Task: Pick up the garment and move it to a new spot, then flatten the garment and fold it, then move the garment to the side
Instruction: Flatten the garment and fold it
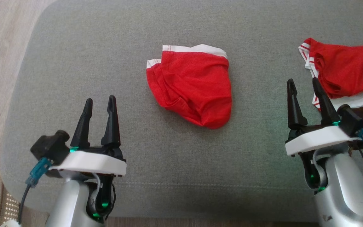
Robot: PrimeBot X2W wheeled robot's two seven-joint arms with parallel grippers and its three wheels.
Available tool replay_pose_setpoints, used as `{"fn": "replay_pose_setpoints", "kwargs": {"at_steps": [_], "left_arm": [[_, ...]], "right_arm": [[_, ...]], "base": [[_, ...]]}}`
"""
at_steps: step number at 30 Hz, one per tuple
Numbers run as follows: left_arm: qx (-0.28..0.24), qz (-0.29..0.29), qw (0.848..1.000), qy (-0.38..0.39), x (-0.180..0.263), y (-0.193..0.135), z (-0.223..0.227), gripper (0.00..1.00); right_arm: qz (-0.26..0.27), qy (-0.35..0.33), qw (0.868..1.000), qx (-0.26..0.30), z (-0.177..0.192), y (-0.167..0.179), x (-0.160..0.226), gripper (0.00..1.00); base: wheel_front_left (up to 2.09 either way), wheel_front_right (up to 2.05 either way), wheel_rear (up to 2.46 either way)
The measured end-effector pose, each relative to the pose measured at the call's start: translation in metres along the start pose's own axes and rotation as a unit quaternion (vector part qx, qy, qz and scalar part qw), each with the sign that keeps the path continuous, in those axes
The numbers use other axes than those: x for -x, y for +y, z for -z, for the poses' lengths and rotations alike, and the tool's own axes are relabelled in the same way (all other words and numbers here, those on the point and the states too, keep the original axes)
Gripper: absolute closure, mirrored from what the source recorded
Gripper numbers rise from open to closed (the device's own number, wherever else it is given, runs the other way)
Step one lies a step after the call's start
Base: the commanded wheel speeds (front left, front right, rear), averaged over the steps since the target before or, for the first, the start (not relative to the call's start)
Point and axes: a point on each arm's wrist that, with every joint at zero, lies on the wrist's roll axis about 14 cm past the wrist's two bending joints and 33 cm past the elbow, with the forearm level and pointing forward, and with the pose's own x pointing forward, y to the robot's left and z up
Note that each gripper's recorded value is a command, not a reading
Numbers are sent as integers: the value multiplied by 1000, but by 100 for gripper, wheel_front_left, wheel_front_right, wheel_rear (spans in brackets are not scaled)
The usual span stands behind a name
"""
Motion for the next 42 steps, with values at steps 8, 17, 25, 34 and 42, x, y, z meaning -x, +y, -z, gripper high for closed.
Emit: {"fn": "replay_pose_setpoints", "kwargs": {"at_steps": [8, 17, 25, 34, 42], "left_arm": [[-1, -2, 1000, -3, 2, 1, -2, 0], [-4, -14, 1000, 0, 5, 9, -1, 0], [-9, -33, 999, 12, 10, 22, 6, 0], [-12, -52, 998, 14, 11, 35, 5, 0], [-13, -66, 998, 19, 17, 43, 7, 0]], "right_arm": [[-12, -1, 1000, 15, -1, 7, -2, 0], [-90, 33, 995, 15, 25, 58, -6, 0], [-195, 63, 978, 33, 49, 125, -25, 0], [-254, 125, 958, 36, 90, 162, -34, 0], [-275, 164, 947, 26, 111, 179, -41, 0]], "base": [[0, 0, 0], [0, 0, 0], [0, 0, 0], [0, 0, 0], [0, 0, 0]]}}
